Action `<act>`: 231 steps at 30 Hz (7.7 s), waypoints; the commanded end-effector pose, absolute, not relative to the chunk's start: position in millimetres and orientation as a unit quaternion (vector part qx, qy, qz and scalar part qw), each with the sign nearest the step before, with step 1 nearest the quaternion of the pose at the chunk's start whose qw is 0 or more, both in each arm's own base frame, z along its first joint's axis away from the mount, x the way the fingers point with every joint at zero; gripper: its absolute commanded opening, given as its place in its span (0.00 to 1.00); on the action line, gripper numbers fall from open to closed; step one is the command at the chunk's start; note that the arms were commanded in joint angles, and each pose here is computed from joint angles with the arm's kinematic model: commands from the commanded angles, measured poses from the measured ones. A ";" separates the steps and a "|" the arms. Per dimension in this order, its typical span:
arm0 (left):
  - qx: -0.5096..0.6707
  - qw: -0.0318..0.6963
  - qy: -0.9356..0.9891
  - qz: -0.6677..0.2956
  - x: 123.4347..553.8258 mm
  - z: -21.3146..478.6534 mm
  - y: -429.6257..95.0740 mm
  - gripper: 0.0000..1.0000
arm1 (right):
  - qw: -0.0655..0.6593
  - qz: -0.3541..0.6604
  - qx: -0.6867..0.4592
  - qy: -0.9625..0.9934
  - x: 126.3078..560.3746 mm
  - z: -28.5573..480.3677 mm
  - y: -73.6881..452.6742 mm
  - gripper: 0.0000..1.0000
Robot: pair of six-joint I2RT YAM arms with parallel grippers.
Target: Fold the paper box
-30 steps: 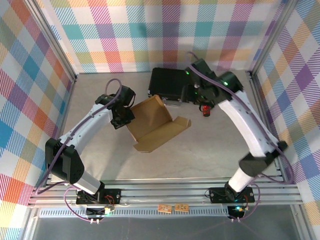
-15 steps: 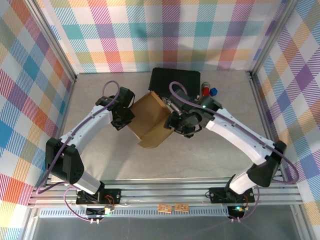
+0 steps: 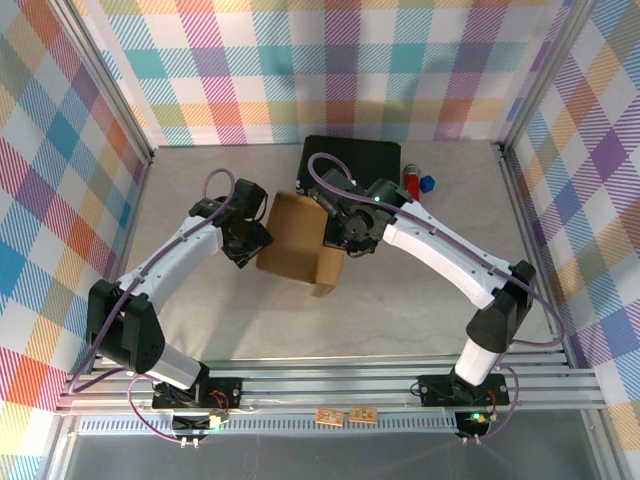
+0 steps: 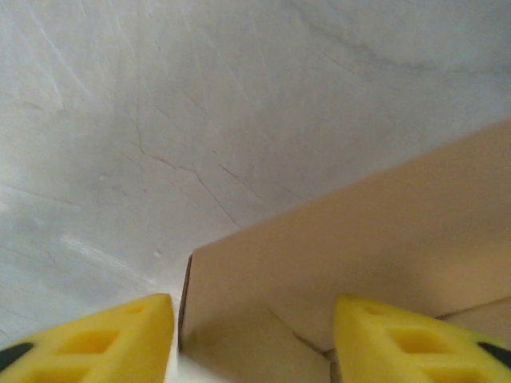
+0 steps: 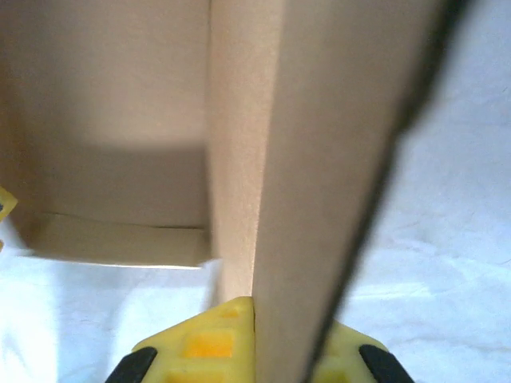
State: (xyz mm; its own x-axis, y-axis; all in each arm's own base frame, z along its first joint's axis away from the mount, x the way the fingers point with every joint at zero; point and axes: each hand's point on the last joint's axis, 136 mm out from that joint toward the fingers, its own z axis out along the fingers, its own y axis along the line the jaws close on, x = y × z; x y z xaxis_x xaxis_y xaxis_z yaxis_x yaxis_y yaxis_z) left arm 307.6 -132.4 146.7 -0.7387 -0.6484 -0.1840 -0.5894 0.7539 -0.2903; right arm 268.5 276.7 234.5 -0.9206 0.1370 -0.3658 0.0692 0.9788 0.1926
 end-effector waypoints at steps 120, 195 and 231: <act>-0.485 -0.019 0.777 -0.401 345.7 216.0 -178.2 0.62 | 0.396 -0.214 -0.648 0.615 354.7 229.3 368.0 0.00; -0.480 0.010 0.788 -0.385 383.4 209.0 -179.0 0.49 | 0.406 -0.198 -0.645 0.617 355.6 237.9 369.5 0.00; -0.501 -0.059 0.781 -0.367 377.5 140.6 -190.5 0.10 | 0.395 -0.196 -0.656 0.612 349.0 219.8 390.9 0.00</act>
State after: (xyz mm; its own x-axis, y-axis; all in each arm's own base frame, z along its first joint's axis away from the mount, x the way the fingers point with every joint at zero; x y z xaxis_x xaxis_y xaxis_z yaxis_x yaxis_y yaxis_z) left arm 383.5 -180.7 157.3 -0.4925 -0.7541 0.4345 -0.8113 0.2170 -0.5428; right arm 360.1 347.5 189.6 0.0986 -0.9926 -0.0710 -0.6713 -0.0136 -0.7410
